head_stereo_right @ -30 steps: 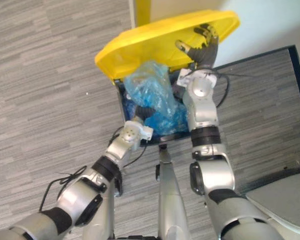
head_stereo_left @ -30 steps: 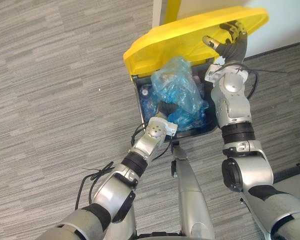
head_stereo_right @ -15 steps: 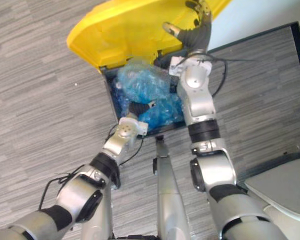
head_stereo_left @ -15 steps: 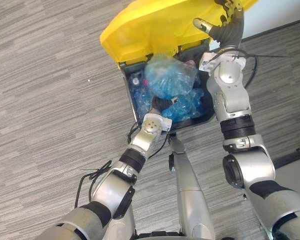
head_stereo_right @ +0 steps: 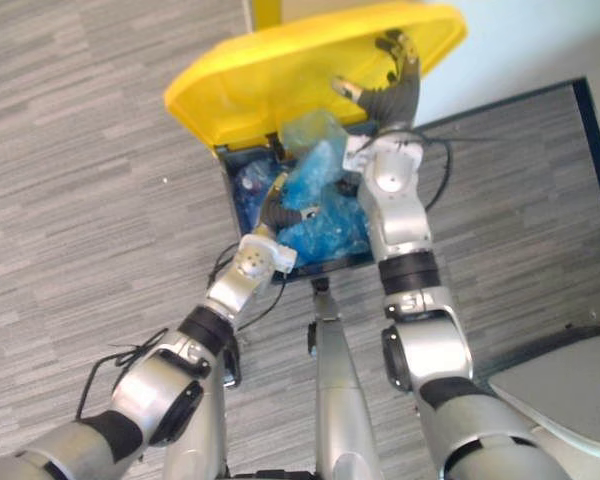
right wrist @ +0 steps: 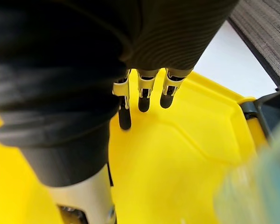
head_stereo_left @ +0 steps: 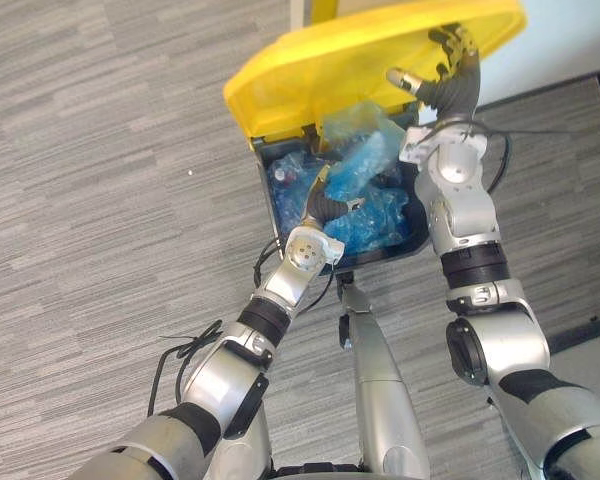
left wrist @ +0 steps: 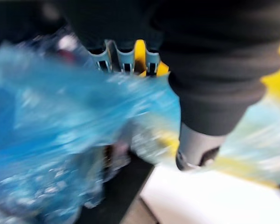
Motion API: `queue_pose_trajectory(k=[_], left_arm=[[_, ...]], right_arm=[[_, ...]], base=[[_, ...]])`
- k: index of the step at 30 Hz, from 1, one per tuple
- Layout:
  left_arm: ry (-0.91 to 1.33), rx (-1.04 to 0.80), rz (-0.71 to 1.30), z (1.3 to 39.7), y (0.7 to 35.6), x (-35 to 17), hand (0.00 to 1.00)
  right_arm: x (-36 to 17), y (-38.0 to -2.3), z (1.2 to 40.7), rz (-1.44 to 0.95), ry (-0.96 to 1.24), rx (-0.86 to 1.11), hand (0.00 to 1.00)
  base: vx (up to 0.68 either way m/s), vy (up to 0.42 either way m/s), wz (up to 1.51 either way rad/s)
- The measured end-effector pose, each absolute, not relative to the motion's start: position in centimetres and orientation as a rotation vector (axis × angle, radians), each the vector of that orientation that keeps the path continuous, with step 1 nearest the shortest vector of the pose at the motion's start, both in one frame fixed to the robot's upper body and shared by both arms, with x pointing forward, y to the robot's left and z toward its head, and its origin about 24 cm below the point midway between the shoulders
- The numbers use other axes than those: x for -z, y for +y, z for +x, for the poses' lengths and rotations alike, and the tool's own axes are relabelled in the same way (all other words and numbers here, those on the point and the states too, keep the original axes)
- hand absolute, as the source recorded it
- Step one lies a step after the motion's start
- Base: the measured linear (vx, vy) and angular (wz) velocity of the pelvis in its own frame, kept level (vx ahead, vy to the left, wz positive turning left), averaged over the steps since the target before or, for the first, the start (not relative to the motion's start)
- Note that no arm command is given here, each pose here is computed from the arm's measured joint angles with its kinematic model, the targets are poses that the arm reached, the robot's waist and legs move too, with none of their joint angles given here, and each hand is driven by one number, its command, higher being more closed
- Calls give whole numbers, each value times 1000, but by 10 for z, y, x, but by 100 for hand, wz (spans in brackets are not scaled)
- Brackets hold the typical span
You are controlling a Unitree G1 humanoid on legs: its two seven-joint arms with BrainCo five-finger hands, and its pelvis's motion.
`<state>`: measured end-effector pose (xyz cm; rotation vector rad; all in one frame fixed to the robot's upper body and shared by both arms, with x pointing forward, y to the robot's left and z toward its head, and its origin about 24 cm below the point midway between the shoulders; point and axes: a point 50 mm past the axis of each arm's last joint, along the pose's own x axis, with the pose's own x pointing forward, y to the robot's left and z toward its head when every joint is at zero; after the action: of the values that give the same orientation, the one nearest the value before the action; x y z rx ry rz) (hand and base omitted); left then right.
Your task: Gather rubbish on tea table into small bin, then transfer packed bag to large trash can.
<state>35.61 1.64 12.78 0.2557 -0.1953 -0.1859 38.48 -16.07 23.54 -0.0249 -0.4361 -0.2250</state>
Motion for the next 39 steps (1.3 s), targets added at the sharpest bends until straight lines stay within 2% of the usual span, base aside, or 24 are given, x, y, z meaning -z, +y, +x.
queue_pose_trajectory(k=[6,12,15,17,21,25,28,32,34,39], left_arm=[[-138,133,229,337,45,-95,0],[-10,8,65,307,90,-52,0],[165,-108,-4,281,124,-5,0],[381,-245,-65,251,154,44,0],[655,-400,-93,206,183,96,0],[798,-439,-68,176,192,118,0],[891,-451,-48,154,192,131,0],[949,-440,-76,148,179,140,0],[940,-437,-78,155,179,138,0],[1001,-473,-113,142,178,146,0]], right_arm=[[-169,-174,373,-88,-275,252,0],[-96,-199,338,-113,-89,314,0],[-56,-205,314,-143,34,328,0],[-27,-200,295,-141,126,314,0],[3,-190,270,-124,231,285,0],[47,-177,230,-89,409,270,0],[93,-162,194,-50,630,248,0],[138,-183,138,-34,917,366,0],[148,-182,122,-18,994,389,0],[150,-187,120,-15,1024,420,0]], base=[[-17,-13,16],[-1,-25,10],[-1,-35,15],[0,0,0],[-19,-7,-2],[-25,-42,-11],[75,-95,-49],[63,-94,-55],[72,-114,-44],[-73,-34,-35]])
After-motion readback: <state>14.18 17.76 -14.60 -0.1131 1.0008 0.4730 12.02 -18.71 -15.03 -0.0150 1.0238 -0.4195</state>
